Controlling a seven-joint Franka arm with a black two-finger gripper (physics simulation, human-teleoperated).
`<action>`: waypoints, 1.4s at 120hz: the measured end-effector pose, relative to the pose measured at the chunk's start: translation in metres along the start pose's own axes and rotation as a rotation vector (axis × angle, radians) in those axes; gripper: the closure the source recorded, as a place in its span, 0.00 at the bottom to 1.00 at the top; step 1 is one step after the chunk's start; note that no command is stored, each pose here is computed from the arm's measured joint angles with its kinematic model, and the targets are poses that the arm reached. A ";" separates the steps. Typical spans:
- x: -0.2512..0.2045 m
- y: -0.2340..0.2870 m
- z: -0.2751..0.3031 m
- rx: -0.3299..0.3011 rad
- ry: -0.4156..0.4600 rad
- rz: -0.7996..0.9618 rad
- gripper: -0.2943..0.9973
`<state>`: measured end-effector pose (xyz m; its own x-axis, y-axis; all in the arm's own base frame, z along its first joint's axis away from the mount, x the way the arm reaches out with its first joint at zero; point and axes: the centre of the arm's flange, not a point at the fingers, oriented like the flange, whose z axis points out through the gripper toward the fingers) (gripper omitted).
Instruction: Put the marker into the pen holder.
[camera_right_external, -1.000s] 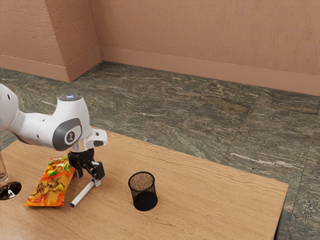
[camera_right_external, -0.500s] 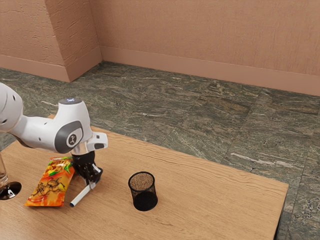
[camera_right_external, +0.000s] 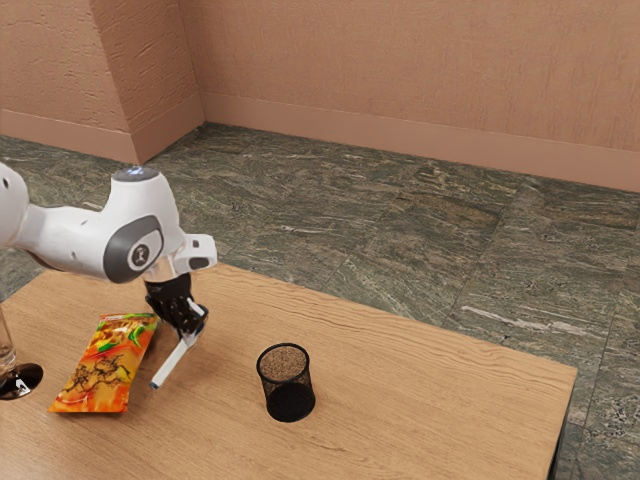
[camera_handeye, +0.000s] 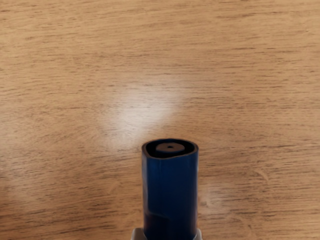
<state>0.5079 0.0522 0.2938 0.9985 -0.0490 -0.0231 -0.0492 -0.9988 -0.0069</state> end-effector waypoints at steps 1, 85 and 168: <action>0.000 0.001 -0.005 0.001 0.009 0.001 0.84; -0.009 0.164 -0.144 -0.265 0.342 0.150 0.84; 0.003 0.153 -0.095 -0.254 0.433 0.270 0.84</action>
<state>0.5055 -0.1019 0.3880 0.8720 -0.2481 0.4221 -0.3506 -0.9182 0.1846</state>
